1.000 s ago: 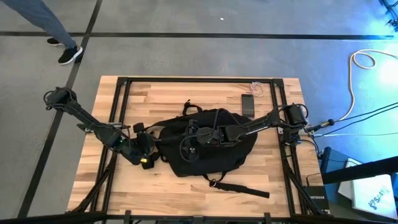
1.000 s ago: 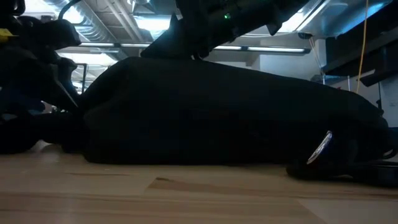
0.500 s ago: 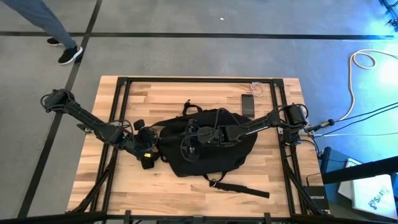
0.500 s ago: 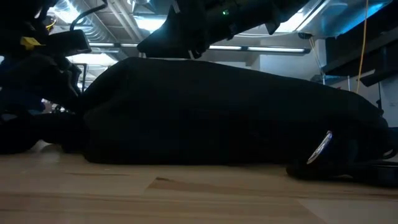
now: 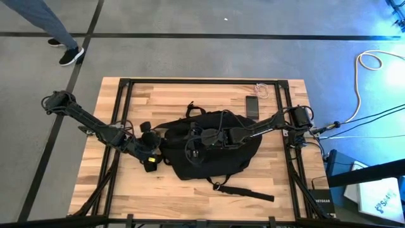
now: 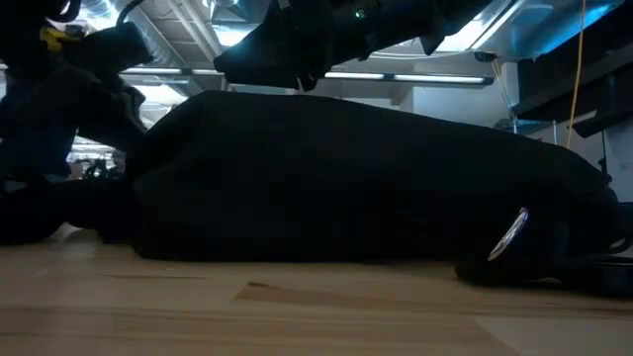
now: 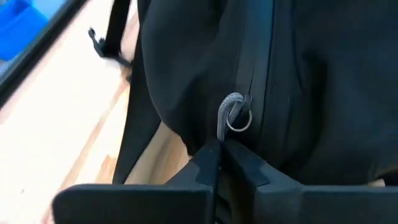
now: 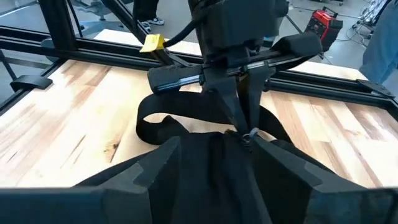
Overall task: Unpack backpack
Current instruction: Open the black backpack
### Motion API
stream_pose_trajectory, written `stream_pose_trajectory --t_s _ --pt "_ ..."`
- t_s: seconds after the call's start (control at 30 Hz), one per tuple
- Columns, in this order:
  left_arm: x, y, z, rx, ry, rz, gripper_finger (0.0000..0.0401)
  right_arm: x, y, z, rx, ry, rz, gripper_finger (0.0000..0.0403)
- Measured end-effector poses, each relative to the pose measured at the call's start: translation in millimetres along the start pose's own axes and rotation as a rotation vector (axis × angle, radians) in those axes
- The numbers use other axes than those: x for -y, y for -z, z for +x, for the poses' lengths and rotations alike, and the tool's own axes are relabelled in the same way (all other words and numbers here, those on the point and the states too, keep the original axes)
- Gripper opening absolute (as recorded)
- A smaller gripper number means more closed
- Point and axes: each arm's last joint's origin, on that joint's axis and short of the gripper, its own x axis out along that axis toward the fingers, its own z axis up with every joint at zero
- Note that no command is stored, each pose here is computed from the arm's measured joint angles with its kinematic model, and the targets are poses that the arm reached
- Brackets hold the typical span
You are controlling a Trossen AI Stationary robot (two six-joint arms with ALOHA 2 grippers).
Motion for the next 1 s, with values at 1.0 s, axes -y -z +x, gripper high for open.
stream_pose_trajectory --t_s 1.0 --pt "15 -28 -27 0.163 0.008 0.219 0.0 16 7 43 0.025 0.095 0.215 0.0177"
